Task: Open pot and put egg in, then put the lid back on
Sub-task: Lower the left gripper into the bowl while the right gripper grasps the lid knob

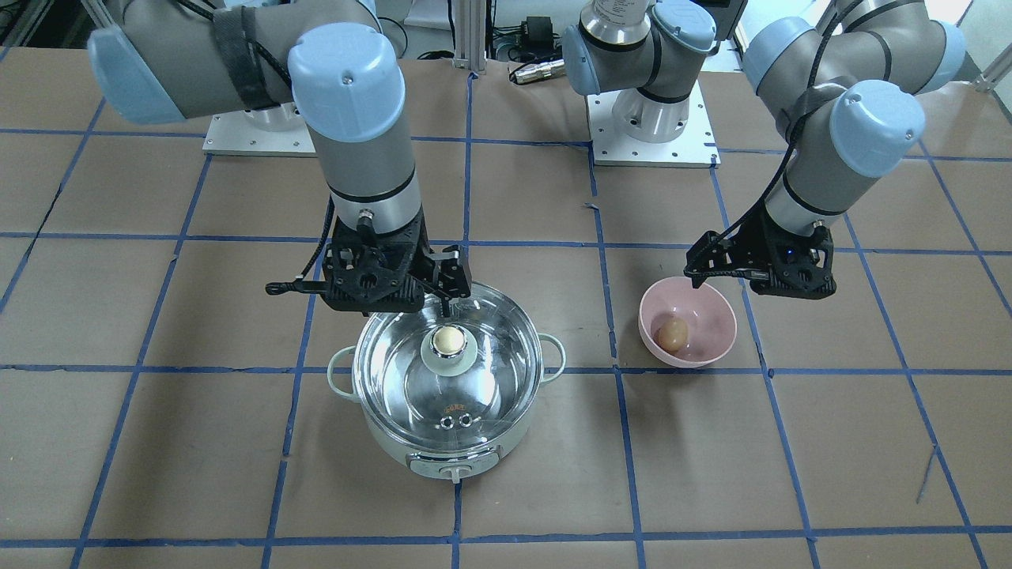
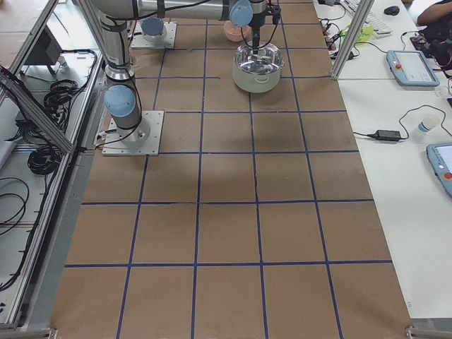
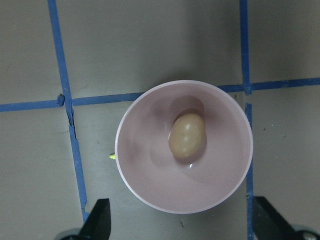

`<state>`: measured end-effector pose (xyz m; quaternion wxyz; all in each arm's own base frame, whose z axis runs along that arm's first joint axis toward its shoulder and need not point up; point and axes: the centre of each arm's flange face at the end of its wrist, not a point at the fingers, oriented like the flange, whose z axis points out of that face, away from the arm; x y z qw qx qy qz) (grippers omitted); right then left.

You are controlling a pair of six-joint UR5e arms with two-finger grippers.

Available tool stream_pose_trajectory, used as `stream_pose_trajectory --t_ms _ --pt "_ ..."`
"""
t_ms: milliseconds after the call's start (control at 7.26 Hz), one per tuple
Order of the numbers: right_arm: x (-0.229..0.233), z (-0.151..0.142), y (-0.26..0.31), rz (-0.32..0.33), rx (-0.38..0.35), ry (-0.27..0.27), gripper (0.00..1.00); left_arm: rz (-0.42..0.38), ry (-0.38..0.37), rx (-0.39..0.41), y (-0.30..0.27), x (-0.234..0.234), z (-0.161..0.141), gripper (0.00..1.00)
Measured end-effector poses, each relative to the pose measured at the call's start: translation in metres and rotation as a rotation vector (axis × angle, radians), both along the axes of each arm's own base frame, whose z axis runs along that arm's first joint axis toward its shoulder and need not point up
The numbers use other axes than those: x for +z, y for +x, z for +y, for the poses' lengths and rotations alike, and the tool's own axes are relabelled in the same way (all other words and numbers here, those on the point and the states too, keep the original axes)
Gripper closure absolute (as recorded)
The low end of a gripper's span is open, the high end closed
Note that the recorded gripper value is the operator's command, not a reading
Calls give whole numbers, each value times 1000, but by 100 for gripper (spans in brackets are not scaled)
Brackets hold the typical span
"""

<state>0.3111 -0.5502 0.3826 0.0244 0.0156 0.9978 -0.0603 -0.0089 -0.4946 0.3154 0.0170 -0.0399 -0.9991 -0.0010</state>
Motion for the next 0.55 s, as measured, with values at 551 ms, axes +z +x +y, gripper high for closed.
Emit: stream_pose_trajectory --t_ms 551 --pt "-34 -14 25 6 22 -49 0 -29 -76 -40 -19 -65 6 3"
